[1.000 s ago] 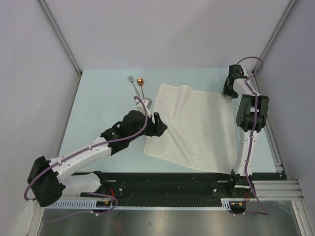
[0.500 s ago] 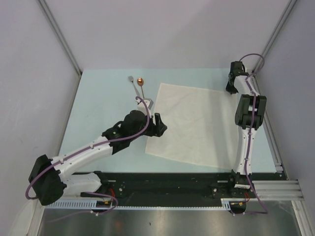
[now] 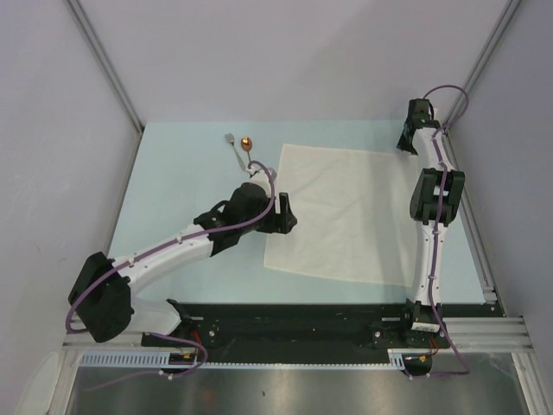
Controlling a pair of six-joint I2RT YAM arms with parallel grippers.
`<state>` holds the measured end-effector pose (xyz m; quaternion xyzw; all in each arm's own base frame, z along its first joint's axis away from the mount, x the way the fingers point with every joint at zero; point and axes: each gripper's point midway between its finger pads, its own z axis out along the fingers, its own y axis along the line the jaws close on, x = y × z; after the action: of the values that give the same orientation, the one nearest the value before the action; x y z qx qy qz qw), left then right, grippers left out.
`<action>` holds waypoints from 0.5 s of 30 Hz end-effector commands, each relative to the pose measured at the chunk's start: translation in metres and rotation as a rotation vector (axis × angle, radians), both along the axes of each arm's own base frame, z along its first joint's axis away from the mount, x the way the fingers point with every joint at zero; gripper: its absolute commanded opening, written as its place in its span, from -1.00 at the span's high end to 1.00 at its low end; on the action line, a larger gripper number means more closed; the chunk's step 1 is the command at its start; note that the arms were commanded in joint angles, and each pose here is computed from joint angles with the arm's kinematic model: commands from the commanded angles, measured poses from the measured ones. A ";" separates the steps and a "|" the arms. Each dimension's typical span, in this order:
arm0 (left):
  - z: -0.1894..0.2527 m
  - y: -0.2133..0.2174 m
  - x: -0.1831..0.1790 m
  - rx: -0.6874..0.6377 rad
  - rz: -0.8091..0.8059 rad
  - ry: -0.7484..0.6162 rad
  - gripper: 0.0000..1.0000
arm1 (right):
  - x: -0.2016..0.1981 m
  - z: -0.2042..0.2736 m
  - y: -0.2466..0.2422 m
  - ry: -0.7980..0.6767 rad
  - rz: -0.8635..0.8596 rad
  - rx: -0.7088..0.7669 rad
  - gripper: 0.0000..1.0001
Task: Fold the napkin into a case and place the utensils inside
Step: Flatten out the crumpled napkin at the center of the board.
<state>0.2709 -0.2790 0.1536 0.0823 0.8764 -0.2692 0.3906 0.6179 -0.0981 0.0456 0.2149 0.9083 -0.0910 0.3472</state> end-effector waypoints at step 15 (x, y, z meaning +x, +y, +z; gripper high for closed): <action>-0.008 0.015 -0.043 -0.044 -0.022 0.149 -0.72 | -0.312 0.109 0.041 0.017 -0.357 0.274 -0.58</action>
<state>0.2395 -0.2623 0.1399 0.0688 0.9016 -0.2679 0.3326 0.3763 -0.0409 0.1793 0.3430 0.8829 -0.0035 0.3206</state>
